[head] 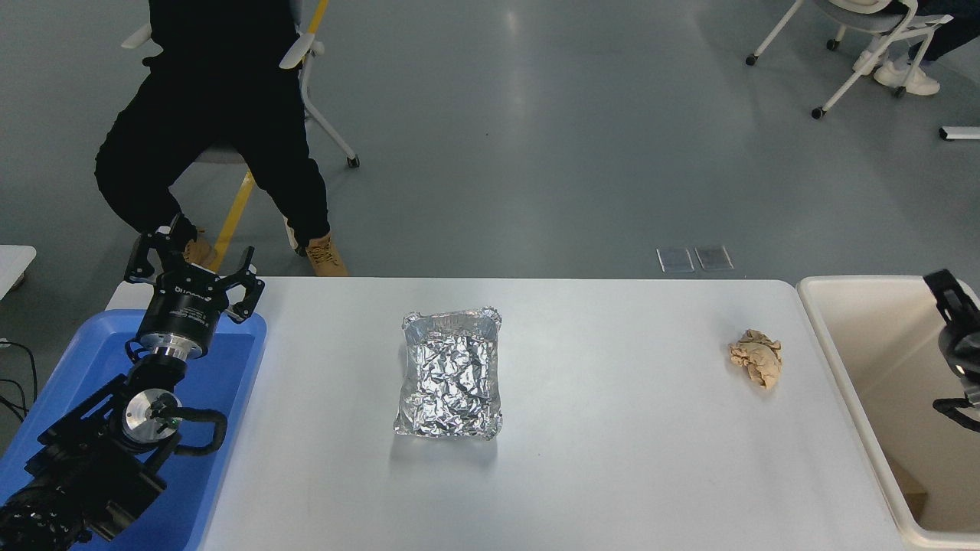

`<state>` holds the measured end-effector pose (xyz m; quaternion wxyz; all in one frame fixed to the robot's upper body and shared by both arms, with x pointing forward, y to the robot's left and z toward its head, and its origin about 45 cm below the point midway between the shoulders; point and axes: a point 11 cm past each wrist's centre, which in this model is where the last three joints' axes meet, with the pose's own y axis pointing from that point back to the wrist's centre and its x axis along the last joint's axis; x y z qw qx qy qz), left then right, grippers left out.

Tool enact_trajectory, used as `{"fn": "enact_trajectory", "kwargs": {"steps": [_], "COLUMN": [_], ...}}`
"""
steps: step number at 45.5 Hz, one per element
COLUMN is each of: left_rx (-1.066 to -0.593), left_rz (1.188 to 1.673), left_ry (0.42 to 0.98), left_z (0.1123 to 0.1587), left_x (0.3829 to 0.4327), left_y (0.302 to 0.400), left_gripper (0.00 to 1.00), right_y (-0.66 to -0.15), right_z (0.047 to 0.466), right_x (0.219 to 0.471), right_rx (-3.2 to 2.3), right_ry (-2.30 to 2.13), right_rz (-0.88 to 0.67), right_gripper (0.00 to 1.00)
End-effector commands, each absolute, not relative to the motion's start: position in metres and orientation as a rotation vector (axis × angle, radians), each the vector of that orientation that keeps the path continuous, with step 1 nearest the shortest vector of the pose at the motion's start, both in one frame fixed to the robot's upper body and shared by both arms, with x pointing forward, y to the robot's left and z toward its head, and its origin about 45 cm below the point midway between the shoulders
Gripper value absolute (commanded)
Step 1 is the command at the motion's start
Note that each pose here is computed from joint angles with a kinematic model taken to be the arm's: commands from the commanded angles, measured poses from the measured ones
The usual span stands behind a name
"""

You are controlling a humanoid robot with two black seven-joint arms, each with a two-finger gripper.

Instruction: Pick up paper cup place in dustbin

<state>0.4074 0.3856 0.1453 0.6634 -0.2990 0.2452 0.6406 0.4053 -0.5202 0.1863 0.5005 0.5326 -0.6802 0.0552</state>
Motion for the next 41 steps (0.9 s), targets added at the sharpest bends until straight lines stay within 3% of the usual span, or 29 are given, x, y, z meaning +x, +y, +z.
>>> {"fn": "enact_trajectory", "kwargs": {"steps": [1, 9, 17, 29, 41], "left_rx": [-0.676, -0.676, -0.676, -0.673, -0.672], "left_rz": [1.448, 1.448, 1.447, 1.449, 1.452], "left_ry": [0.554, 0.554, 0.554, 0.555, 0.555], "left_z": [0.1452, 0.1452, 0.1454, 0.1445, 0.1443], "left_x": [0.4074, 0.4074, 0.4075, 0.4069, 0.4069], "left_y": [0.3858, 0.3858, 0.3854, 0.3858, 0.3861], "left_gripper": [0.99, 0.99, 0.99, 0.99, 0.99], "right_y": [-0.452, -0.378, -0.309, -0.264, -0.252], "right_z": [0.267, 0.315, 0.352, 0.357, 0.369], "right_x": [0.466, 0.491, 0.493, 0.435, 0.381], "right_rx": [1.511, 1.711, 1.799, 1.769, 1.788], "right_ry": [-1.482, -1.229, -0.965, -0.556, -0.353], "right_rz": [0.278, 0.338, 0.399, 0.287, 0.151], "right_gripper": [1.0, 1.0, 1.0, 1.0, 1.0]}}
